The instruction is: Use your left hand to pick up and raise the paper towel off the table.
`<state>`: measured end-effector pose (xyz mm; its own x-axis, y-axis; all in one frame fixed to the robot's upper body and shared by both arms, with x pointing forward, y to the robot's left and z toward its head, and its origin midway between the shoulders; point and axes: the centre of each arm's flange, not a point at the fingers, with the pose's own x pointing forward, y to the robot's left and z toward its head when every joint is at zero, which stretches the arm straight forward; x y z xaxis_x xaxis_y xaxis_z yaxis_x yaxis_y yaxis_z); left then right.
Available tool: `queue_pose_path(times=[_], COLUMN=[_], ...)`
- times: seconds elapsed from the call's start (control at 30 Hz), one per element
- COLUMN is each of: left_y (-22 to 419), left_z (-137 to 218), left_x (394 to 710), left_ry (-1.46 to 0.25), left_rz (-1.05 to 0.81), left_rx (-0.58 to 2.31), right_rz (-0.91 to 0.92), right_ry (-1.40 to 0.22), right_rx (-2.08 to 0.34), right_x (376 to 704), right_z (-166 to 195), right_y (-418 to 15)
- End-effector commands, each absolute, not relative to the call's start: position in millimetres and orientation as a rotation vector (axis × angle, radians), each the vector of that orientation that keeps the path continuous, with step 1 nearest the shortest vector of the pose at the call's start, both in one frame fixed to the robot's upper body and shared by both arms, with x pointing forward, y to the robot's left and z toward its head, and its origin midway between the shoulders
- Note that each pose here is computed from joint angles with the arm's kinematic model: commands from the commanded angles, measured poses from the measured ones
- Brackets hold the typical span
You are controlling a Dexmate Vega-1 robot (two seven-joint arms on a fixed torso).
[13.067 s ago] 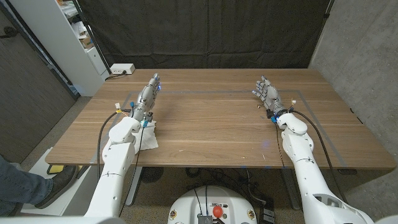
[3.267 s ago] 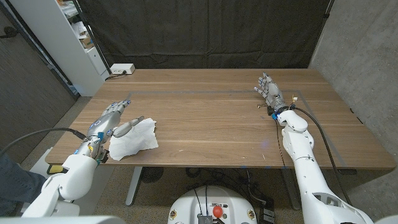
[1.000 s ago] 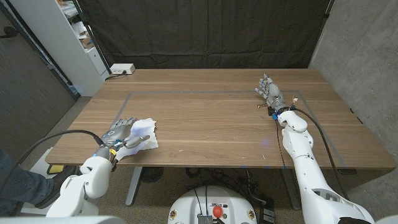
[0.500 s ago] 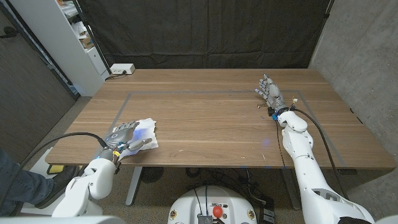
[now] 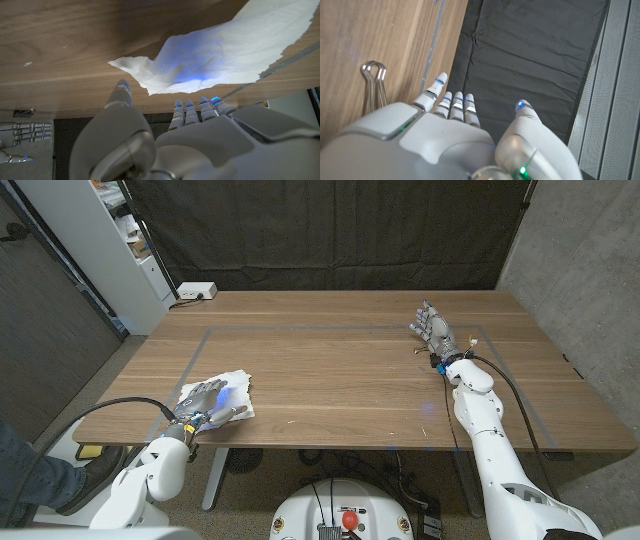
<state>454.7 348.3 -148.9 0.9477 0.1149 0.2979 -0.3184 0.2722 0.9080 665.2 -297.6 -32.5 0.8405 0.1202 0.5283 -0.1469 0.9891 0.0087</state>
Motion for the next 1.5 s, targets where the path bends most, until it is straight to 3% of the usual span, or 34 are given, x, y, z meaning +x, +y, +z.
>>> queue_pose_path(times=[0.03, 1.5], left_y=[348.8, 343.6], left_z=[-157.2, -175.6], left_x=[461.9, 470.8], left_ry=[-0.186, -0.126], left_rz=[0.279, 0.230], left_rx=[1.203, 1.139], right_rz=[0.141, 0.141], right_ry=[-0.542, -0.528], right_rx=[0.042, 0.043], right_x=[668.2, 667.0], right_z=[-32.8, -38.1], right_y=[-293.6, -287.2])
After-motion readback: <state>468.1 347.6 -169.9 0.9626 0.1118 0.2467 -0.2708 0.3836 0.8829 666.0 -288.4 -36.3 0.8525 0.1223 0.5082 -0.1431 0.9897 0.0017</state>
